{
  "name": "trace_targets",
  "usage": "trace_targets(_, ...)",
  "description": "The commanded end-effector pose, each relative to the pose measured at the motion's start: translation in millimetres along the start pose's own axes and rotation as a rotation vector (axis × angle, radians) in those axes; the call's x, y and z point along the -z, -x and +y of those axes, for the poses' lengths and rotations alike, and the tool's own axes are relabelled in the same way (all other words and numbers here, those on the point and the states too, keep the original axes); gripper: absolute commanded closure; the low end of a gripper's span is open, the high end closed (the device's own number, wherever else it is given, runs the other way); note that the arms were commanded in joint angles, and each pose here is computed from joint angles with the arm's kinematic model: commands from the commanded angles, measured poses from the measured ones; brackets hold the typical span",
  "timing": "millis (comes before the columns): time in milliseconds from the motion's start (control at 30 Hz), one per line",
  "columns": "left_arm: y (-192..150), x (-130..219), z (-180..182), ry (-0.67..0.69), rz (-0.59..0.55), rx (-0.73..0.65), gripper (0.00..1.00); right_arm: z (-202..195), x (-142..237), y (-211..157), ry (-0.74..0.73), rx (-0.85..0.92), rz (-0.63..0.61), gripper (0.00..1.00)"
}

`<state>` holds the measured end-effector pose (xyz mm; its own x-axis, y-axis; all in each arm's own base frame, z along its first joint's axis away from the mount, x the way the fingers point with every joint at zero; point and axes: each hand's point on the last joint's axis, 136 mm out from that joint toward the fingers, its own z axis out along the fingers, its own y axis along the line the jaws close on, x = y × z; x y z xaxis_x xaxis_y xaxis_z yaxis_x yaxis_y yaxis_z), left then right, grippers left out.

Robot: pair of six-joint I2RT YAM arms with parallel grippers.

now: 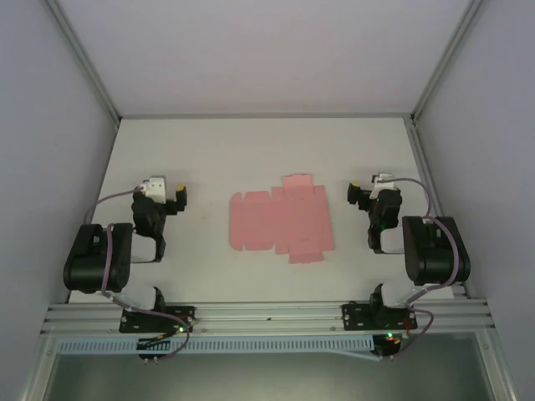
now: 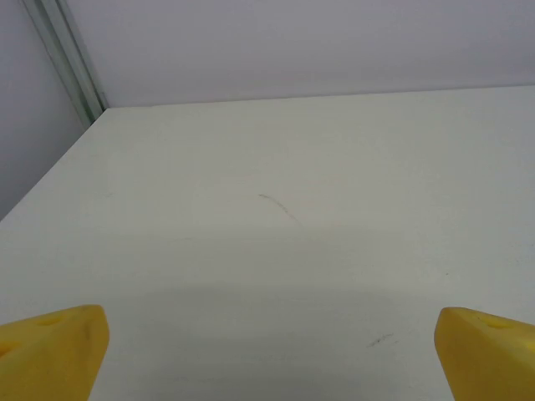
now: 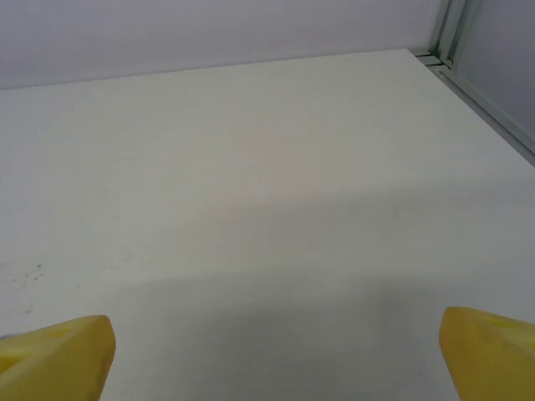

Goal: Assemble paper box

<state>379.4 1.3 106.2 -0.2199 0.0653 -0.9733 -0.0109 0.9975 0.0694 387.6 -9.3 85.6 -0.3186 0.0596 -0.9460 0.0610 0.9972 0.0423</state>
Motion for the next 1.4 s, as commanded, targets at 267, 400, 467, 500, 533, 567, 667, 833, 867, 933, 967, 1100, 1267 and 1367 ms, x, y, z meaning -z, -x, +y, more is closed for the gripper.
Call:
trace_targets(267,9.6,-2.8,1.5,0.0,-0.03,-0.014,0.0,0.4,-1.3,10.5,-0.003,-0.013,-0.03,0.0)
trace_targets(400,9.7,-2.8,0.5,-0.003,-0.03,-0.015,0.0,0.3,-1.6,10.1,-0.004,-0.014,-0.029,0.0)
trace_targets(467,9.5,-2.8,1.2,-0.001,-0.03,-0.014,0.0,0.4,-1.6,9.9,-0.003,-0.011,-0.029,0.0)
trace_targets(500,9.5,-2.8,1.1,-0.002,-0.03,-0.014,0.0,0.3,-1.6,10.5,-0.003,-0.015,-0.03,0.0)
trace_targets(533,10.0,-2.9,1.6,0.0,-0.031,-0.015,0.0,0.5,-1.6,10.7,-0.003,-0.015,-0.031,0.0)
trace_targets(567,9.5,-2.9,1.1,-0.001,-0.03,-0.014,0.0,0.2,-1.6,10.7,-0.004,-0.015,-0.03,0.0)
trace_targets(667,9.9,-3.1,1.1,-0.002,-0.03,-0.014,0.0,-0.2,-1.7,10.6,-0.006,-0.015,-0.03,0.0)
trace_targets(833,10.0,-3.2,1.4,-0.001,-0.031,-0.014,0.0,0.4,-1.3,10.9,-0.004,-0.015,-0.032,0.0)
trace_targets(867,9.4,-2.9,1.4,-0.001,-0.029,-0.014,0.0,0.1,-1.0,10.9,-0.005,-0.015,-0.033,0.0)
trace_targets(933,9.5,-2.8,1.3,-0.002,-0.03,-0.015,0.0,0.3,-0.6,11.9,-0.004,-0.016,-0.037,0.0)
trace_targets(967,9.6,-2.8,1.1,-0.003,-0.03,-0.013,0.0,-0.1,-0.6,11.3,-0.005,-0.016,-0.035,0.0)
trace_targets(1100,9.7,-2.8,1.3,-0.002,-0.031,-0.014,0.0,0.2,-0.8,10.3,-0.004,-0.017,-0.032,0.0)
trace_targets(1267,9.6,-2.8,1.2,-0.002,-0.03,-0.014,0.0,-0.2,-0.9,10.4,-0.006,-0.016,-0.033,0.0)
trace_targets(1367,9.5,-2.7,1.3,-0.002,-0.03,-0.014,0.0,0.0,-0.4,11.3,-0.006,-0.017,-0.036,0.0)
